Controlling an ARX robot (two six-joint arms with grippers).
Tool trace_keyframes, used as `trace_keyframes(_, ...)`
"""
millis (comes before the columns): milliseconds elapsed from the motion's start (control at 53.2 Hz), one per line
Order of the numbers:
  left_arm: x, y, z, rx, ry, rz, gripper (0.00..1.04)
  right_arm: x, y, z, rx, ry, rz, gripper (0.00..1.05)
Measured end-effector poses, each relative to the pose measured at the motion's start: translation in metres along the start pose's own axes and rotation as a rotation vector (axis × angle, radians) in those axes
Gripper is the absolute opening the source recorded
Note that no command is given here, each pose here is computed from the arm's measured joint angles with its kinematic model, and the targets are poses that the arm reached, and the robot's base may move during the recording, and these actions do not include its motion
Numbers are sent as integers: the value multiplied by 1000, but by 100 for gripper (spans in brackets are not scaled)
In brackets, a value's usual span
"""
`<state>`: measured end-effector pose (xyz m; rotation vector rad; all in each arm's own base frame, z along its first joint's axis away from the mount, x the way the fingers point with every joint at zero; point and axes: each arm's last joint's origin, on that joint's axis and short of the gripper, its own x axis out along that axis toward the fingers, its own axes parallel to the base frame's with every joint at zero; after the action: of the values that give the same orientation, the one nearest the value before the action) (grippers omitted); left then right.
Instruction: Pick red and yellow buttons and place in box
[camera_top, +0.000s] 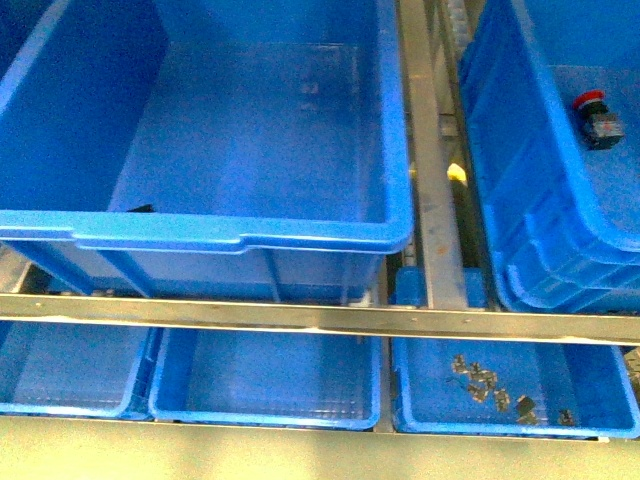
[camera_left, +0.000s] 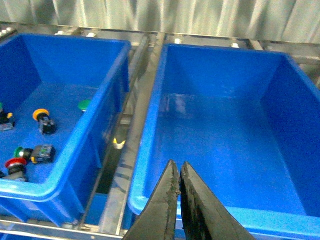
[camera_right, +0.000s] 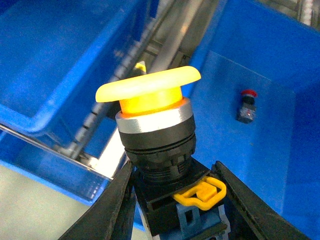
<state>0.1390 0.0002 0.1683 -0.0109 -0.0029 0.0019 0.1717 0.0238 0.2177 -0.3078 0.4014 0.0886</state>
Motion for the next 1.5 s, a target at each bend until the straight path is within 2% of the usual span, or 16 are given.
trace_keyframes(696, -23, 0, 6, 2, -21, -1, 3, 0, 6, -2, -3, -16, 17, 37)
trace_keyframes(1392, -42, 0, 1, 2, -2, -2, 3, 16, 9, -4, 20, 11, 25, 36)
trace_keyframes(1505, -42, 0, 1, 3, -3, 0, 25, 24, 12, -6, 26, 23, 30, 36)
